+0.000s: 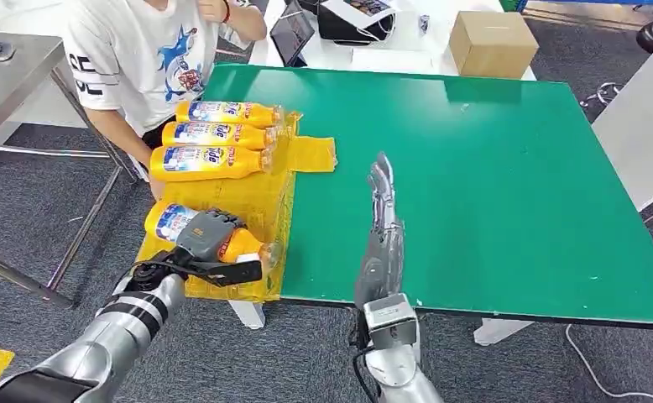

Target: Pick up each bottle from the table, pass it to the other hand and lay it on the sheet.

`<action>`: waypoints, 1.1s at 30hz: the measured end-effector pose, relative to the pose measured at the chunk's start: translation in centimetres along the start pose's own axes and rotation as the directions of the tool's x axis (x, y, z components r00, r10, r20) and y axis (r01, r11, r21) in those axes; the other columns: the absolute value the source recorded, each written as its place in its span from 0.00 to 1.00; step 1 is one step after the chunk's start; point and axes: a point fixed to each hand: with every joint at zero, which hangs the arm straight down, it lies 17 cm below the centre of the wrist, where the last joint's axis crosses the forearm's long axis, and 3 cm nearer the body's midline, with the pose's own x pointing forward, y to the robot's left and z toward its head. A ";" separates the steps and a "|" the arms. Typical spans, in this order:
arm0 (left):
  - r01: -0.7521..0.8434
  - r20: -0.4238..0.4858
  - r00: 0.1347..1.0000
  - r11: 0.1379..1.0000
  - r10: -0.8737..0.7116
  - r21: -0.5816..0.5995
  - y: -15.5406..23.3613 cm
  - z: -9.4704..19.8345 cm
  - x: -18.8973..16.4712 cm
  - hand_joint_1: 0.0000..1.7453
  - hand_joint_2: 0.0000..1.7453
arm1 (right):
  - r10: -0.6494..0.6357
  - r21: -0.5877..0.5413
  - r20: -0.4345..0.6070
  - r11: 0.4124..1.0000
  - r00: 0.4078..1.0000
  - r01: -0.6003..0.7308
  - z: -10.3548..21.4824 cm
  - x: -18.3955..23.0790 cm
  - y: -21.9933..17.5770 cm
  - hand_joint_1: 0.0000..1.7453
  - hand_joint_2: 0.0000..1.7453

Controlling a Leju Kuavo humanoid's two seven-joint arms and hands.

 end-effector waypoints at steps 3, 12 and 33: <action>-0.034 -0.012 0.999 0.999 0.034 -0.038 -0.6 0.1 -0.3 0.04 1.00 | -0.010 0.027 -0.019 1.000 1.000 0.011 0.5 -0.5 0.7 0.00 0.00; -0.190 -0.038 0.982 0.973 0.187 -0.132 -1.7 0.3 -0.5 0.00 0.00 | -0.022 0.076 -0.071 0.997 0.997 0.027 1.8 -2.2 1.9 0.00 0.00; -0.431 0.076 0.896 0.897 0.438 -0.093 0.2 1.4 0.4 0.00 0.00 | -0.059 0.125 -0.156 0.989 0.986 0.079 3.7 -4.7 3.6 0.00 0.00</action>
